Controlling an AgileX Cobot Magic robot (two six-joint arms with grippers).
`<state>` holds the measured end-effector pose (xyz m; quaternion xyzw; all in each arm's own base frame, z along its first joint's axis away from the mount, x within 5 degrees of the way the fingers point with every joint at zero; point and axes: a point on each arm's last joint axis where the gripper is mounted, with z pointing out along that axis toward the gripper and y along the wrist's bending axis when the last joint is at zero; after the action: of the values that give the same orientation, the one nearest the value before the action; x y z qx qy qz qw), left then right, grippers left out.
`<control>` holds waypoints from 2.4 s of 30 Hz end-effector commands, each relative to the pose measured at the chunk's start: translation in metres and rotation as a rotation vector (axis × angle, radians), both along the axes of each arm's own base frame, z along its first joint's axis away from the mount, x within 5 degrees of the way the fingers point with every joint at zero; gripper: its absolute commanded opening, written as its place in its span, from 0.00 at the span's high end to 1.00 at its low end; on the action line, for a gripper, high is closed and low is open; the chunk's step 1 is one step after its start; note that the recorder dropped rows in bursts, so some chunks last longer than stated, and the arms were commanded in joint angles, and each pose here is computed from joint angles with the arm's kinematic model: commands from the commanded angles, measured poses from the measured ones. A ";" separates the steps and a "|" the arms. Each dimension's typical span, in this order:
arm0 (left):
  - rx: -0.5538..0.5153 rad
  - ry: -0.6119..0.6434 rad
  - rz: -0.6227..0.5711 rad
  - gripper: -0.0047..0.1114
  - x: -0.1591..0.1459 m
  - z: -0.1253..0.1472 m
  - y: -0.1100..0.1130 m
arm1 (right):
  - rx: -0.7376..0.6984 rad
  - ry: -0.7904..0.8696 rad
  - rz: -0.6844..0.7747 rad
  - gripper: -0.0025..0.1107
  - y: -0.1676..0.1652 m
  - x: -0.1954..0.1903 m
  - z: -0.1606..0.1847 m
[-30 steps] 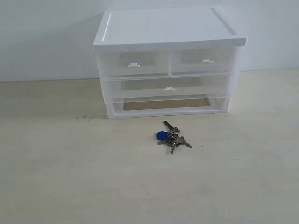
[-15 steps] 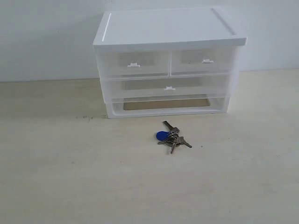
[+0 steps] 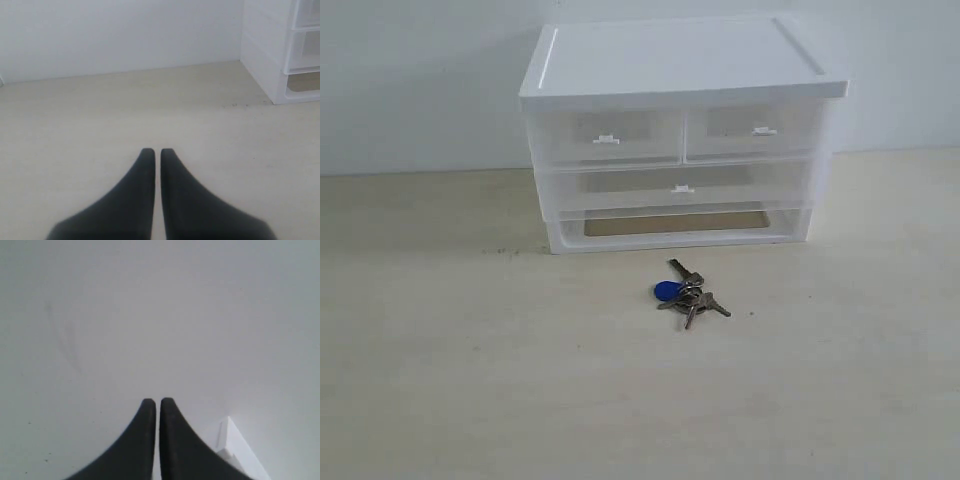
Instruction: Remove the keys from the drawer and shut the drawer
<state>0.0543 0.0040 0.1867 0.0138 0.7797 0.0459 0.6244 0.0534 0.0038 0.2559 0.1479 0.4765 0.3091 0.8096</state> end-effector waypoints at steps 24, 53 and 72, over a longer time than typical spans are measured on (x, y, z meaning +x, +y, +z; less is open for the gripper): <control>0.008 0.000 0.000 0.92 0.000 -0.001 0.000 | -0.684 0.678 -0.197 0.98 -0.005 0.011 -0.064; 0.008 0.000 0.000 0.92 0.000 -0.001 0.000 | -0.717 0.716 -0.182 0.98 -0.005 0.001 -0.072; 0.008 0.000 0.000 0.92 0.000 -0.001 0.000 | -0.713 0.716 -0.181 0.98 -0.005 0.001 -0.072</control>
<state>0.0543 0.0040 0.1867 0.0138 0.7797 0.0459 0.6244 0.0542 -0.0008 0.1835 0.0006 0.7881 -0.0120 0.6155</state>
